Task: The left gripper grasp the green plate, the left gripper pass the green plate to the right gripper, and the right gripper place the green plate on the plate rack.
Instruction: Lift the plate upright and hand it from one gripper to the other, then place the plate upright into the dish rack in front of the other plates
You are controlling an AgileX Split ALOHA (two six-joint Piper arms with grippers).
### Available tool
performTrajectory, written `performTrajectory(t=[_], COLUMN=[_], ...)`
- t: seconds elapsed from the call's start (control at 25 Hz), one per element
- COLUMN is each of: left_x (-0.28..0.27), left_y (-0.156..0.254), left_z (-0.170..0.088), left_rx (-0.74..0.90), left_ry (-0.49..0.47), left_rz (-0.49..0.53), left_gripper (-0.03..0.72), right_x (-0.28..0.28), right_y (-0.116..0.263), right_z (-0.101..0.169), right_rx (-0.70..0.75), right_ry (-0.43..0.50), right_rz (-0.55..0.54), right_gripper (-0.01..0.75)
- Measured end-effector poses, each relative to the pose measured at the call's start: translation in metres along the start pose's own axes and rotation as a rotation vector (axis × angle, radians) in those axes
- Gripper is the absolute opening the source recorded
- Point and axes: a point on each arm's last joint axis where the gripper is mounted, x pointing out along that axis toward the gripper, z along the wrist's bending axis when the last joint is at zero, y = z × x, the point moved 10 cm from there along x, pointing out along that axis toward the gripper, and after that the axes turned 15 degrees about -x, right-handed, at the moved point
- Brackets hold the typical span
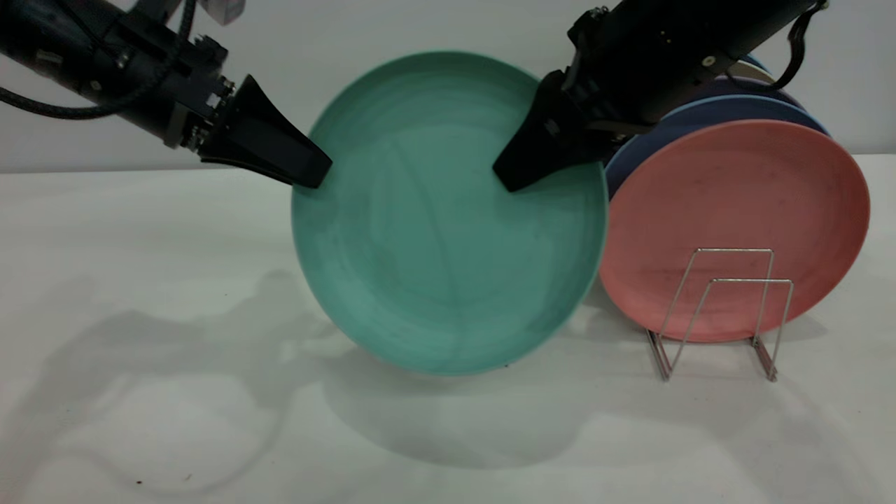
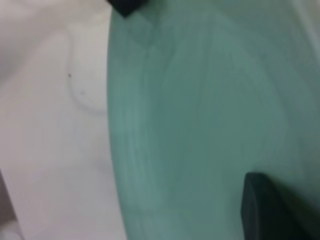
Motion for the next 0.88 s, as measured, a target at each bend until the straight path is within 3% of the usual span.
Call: performTrajectory(t=[0.24,0.56,0.68,0.88], left_x=[-0.028,-0.044,-0.044,-0.044], left_y=[-0.002,0.000,0.000,0.000], left_z=[0.018,0.031,0.031,0.030], left_rx=[-0.061,-0.119,-0.119,-0.120], left_ry=[-0.047,-0.069,-0.069,-0.063], left_rz=[-0.054,-0.084,-0.084,-0.082], left_gripper=[0.585,0.584,0.584,0.584], right_x=[-0.030,-0.096,-0.109,-0.122], right_y=[0.007,-0.005,-0.005,0.011], right_z=[0.003,-0.014,-0.021,-0.040], right_rx=[-0.295,-0.695,-0.781,-0.742], right_ry=[0.013,0.176,0.218,0.258], right_rz=[0.119,0.256,0.309,0.355], right_gripper=[0.123,0.123,0.123,0.123])
